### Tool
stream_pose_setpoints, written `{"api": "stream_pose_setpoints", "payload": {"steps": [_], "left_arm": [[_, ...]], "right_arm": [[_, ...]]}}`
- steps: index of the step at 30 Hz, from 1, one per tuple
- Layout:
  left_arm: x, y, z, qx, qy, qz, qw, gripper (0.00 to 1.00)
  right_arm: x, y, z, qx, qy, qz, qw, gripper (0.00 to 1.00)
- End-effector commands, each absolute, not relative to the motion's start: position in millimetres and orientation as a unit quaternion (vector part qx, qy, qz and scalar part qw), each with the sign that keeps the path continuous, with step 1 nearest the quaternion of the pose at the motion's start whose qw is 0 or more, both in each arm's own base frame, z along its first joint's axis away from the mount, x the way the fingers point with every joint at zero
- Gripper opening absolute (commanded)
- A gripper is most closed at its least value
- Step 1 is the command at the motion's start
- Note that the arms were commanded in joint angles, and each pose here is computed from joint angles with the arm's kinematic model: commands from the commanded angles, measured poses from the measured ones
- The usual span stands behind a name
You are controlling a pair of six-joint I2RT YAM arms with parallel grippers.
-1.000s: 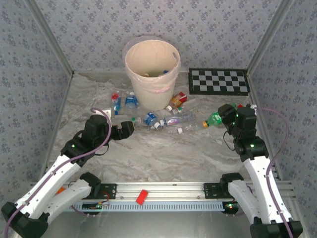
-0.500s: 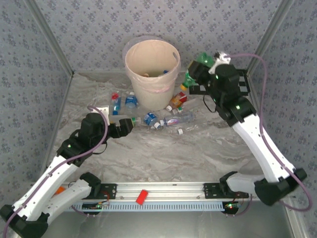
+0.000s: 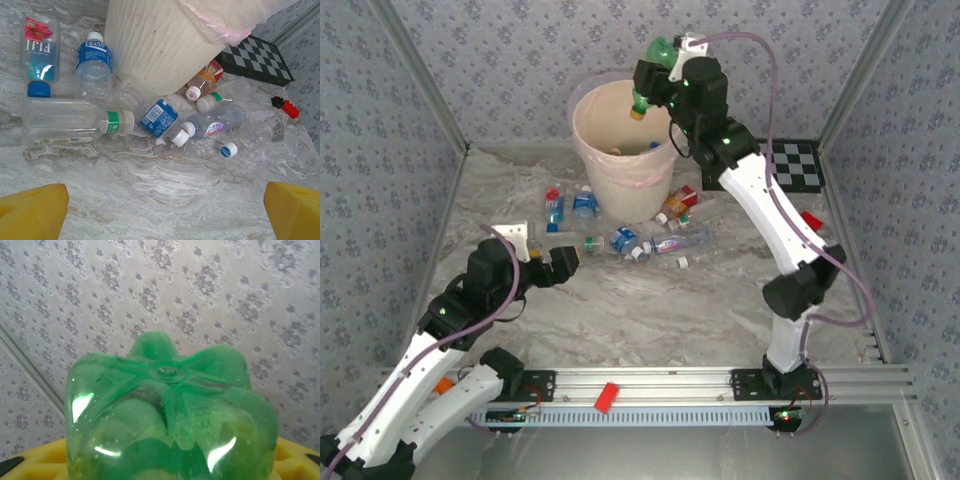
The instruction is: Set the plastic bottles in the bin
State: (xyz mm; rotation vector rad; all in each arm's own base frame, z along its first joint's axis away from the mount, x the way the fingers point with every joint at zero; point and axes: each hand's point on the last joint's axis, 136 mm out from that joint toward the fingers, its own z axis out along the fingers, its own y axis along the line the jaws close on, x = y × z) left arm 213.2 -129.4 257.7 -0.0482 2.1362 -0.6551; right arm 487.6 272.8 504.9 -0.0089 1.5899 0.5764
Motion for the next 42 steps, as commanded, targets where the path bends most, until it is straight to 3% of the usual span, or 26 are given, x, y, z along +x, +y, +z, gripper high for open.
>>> {"api": "stream_pose_setpoints", "payload": {"steps": [1, 10, 21, 24, 26, 27, 42], "left_arm": [[207, -123, 268, -0.022, 0.855, -0.261, 0.449, 1.00], [197, -114, 267, -0.025, 0.855, -0.256, 0.450, 1.00], [193, -108, 267, -0.026, 0.856, -0.249, 0.453, 1.00], [194, -109, 267, -0.026, 0.855, -0.250, 0.454, 1.00], [194, -109, 267, -0.026, 0.855, -0.250, 0.454, 1.00], [194, -109, 267, -0.027, 0.855, -0.251, 0.453, 1.00], [193, -108, 267, -0.028, 0.855, -0.251, 0.453, 1.00]], "right_arm": [[498, 283, 509, -0.024, 0.706, 0.244, 0.664, 0.55], [533, 307, 489, -0.036, 0.695, 0.227, 0.681, 0.54], [542, 314, 477, -0.049, 0.698, 0.204, 0.684, 0.55], [539, 315, 478, -0.055, 0.698, 0.195, 0.687, 0.62], [537, 315, 480, -0.058, 0.697, 0.190, 0.689, 0.78], [536, 315, 481, -0.058, 0.697, 0.188, 0.689, 1.00], [531, 314, 482, -0.059, 0.699, 0.179, 0.690, 0.99]]}}
